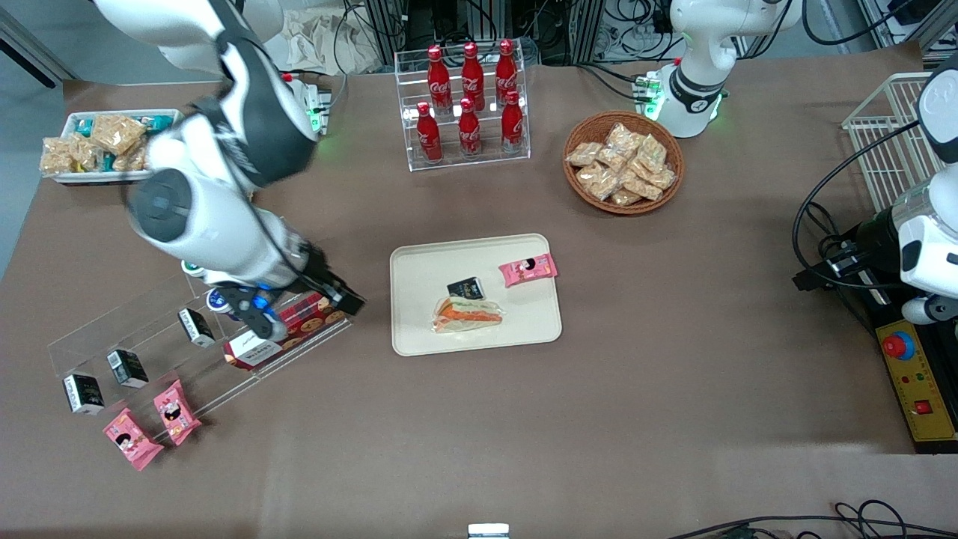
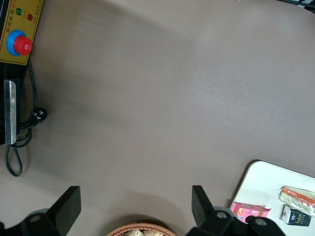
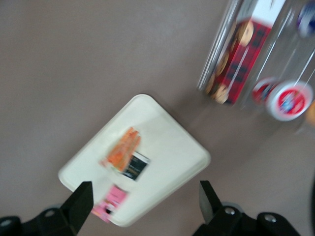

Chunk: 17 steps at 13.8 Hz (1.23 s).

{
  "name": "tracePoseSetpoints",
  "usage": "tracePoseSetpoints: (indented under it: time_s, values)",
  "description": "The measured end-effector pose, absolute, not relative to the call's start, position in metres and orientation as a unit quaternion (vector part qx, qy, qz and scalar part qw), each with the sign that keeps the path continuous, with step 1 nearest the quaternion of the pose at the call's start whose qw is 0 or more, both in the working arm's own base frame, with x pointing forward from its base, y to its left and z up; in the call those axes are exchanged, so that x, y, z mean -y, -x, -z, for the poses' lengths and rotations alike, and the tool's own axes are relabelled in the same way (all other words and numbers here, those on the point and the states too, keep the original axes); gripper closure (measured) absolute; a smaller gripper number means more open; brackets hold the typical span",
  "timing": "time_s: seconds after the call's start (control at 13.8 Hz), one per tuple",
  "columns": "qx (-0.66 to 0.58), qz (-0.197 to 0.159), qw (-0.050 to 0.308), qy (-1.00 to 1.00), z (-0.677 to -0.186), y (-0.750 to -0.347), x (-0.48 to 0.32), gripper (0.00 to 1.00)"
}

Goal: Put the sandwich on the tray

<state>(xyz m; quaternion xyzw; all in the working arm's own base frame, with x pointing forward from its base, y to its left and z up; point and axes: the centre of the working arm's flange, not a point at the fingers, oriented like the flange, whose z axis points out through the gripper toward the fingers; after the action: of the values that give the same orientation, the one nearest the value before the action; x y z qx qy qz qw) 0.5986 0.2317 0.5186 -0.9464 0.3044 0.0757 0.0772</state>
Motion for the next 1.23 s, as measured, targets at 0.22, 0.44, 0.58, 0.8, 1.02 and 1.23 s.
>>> tracePoseSetpoints:
  time_s: [0.22,0.44,0.58,0.8,1.02,1.23]
  values:
    - [-0.188,-0.054,0.062,0.979,-0.556,-0.593,-0.168,0.04]
    - [-0.12,-0.028,0.039,0.992,-0.582,-0.579,-0.127,0.04]
    - [-0.086,-0.014,0.029,0.996,-0.596,-0.569,-0.099,0.04]
    - [-0.056,0.005,0.031,0.998,-0.615,-0.562,-0.032,0.04]
    - [-0.03,0.028,0.031,0.999,-0.639,-0.548,0.01,0.04]
    - [-0.006,0.043,0.015,0.999,-0.655,-0.538,0.021,0.04]
